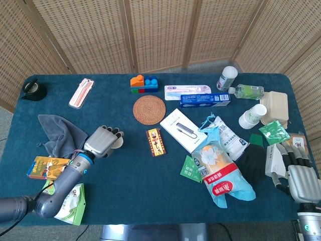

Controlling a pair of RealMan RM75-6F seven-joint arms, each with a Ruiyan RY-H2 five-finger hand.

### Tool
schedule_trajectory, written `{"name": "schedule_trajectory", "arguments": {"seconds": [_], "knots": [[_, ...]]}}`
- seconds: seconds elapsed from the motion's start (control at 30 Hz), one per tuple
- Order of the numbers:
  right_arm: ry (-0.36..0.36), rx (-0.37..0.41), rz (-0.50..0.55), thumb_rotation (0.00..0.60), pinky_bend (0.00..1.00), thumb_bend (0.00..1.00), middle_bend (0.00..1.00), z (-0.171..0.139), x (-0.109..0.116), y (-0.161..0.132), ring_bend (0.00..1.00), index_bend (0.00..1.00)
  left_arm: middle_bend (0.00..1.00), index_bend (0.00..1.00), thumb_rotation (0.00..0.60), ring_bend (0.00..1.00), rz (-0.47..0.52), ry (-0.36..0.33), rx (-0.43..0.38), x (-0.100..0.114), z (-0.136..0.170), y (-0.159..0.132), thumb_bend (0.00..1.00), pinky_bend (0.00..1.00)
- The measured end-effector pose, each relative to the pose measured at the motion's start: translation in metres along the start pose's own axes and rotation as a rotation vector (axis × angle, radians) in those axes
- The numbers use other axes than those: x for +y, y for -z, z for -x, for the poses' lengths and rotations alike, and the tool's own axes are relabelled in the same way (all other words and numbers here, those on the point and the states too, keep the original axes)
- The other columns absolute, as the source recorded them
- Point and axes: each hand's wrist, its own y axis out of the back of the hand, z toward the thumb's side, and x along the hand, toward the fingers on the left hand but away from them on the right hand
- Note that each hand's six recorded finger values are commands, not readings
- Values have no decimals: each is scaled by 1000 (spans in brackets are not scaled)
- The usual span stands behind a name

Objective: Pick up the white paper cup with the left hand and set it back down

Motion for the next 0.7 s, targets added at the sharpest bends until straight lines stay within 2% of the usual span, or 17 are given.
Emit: {"name": "schedule_trajectory", "arguments": {"seconds": [0.27,0.53,0.6,0.7], "knots": [[-1,-3,1,600,0,448,0,0,-1,1,0,0,284,248,600,337,-183,97,-28,-6,-6,-6,451,343],[5,-10,7,600,0,447,0,-2,1,4,0,0,277,261,600,331,-313,155,-73,-3,-22,-33,451,322],[6,-12,9,600,0,448,0,-3,1,5,0,0,261,234,600,312,-331,164,-83,-3,-25,-41,451,314],[8,-16,13,600,0,449,0,-4,2,7,0,0,159,104,600,191,-339,181,-88,-5,-27,-50,451,284]]}}
